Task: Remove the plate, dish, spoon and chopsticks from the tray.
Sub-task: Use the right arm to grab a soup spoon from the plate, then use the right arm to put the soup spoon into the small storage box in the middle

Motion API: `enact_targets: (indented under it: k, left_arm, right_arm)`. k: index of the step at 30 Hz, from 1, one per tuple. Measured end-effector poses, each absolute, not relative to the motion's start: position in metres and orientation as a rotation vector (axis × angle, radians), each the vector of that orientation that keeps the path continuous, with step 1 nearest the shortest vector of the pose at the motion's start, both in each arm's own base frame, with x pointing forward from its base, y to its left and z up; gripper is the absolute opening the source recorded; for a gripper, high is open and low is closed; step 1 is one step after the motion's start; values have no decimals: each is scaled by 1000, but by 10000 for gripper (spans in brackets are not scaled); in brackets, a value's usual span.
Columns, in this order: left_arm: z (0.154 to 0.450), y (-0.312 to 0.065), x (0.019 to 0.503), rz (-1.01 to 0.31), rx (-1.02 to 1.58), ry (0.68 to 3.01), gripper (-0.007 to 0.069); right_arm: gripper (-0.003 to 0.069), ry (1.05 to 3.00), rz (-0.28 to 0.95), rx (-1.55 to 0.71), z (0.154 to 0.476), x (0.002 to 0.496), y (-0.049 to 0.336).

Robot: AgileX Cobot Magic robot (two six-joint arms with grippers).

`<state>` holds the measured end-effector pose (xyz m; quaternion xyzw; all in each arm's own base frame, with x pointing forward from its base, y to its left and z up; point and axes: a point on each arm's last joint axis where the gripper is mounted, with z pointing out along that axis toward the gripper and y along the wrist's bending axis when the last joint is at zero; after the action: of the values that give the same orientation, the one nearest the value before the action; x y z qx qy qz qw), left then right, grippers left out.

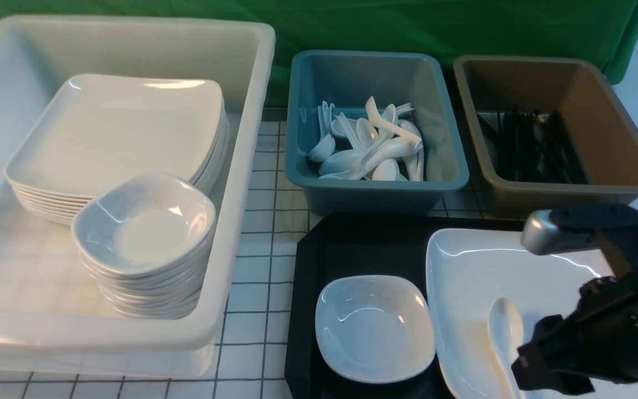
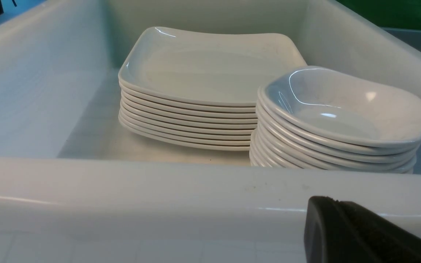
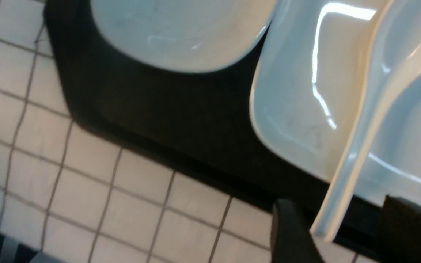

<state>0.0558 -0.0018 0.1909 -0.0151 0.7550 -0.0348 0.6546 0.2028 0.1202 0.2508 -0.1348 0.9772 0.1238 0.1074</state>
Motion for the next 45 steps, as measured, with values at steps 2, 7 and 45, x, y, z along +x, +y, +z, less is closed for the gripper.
enact_targets:
  k: [2, 7, 45]
  left_arm:
    - [191, -2, 56, -79, -34, 1712, 21]
    - [191, -2, 56, -79, -34, 1712, 21]
    - [191, -2, 56, -77, -33, 1712, 21]
  right_arm:
    - [399, 2885, 314, -379, 238, 214, 122]
    - [403, 2991, 190, -370, 191, 237, 129]
    - [358, 2436, 299, -418, 278, 433, 224]
